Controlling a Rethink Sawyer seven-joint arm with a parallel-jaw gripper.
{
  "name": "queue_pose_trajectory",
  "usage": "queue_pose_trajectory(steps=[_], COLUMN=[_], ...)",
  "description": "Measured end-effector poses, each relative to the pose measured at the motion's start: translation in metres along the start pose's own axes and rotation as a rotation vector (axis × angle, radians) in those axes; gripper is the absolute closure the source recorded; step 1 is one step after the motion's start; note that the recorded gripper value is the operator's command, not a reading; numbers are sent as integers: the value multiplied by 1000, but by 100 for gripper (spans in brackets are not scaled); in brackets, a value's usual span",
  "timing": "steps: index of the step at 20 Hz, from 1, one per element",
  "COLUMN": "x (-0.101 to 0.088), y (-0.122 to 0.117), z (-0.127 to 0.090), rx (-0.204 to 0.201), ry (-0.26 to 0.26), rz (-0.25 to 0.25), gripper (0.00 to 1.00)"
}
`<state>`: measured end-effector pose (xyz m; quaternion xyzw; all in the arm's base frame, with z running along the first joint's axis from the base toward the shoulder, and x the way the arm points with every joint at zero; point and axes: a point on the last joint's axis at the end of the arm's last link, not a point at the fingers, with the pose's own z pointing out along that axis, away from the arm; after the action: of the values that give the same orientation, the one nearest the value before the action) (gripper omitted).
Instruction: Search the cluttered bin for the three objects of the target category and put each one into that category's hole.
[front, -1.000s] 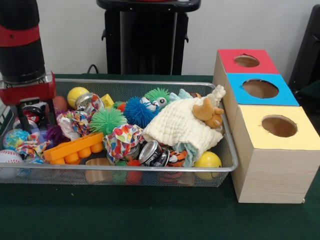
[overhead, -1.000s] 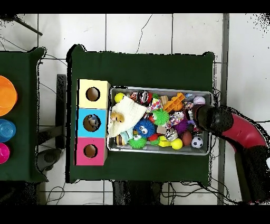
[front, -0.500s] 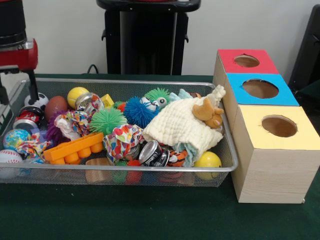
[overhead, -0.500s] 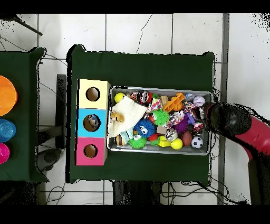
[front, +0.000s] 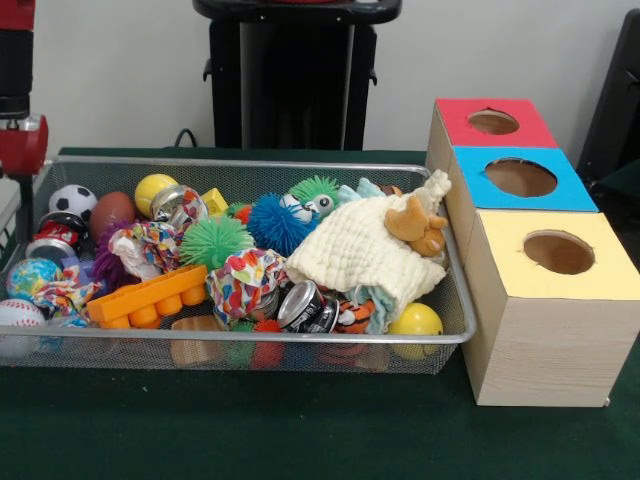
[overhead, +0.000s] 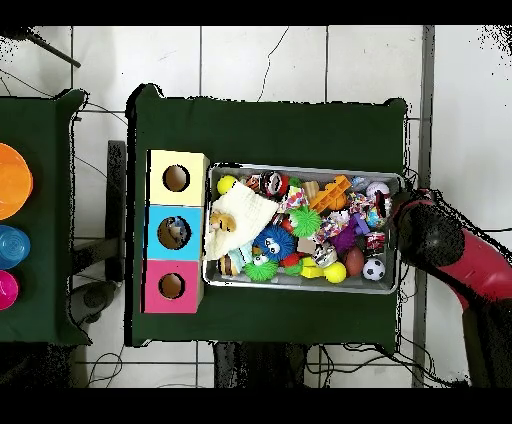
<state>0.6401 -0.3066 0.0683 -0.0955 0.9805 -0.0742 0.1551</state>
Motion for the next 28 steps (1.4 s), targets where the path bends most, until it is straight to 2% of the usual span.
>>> queue_pose_trajectory(steps=[3,6,12,16,23,28], x=[3,8,24,25,26,35], y=[5,11,27,38,47,52], z=[10,19,31,29,29,29], rx=[15,12,-12,-16,-31,-54], ry=[-27,-32,11,36,45,61], rz=[9,20,49,77,106,140], gripper=[0,0,0,0,0,0])
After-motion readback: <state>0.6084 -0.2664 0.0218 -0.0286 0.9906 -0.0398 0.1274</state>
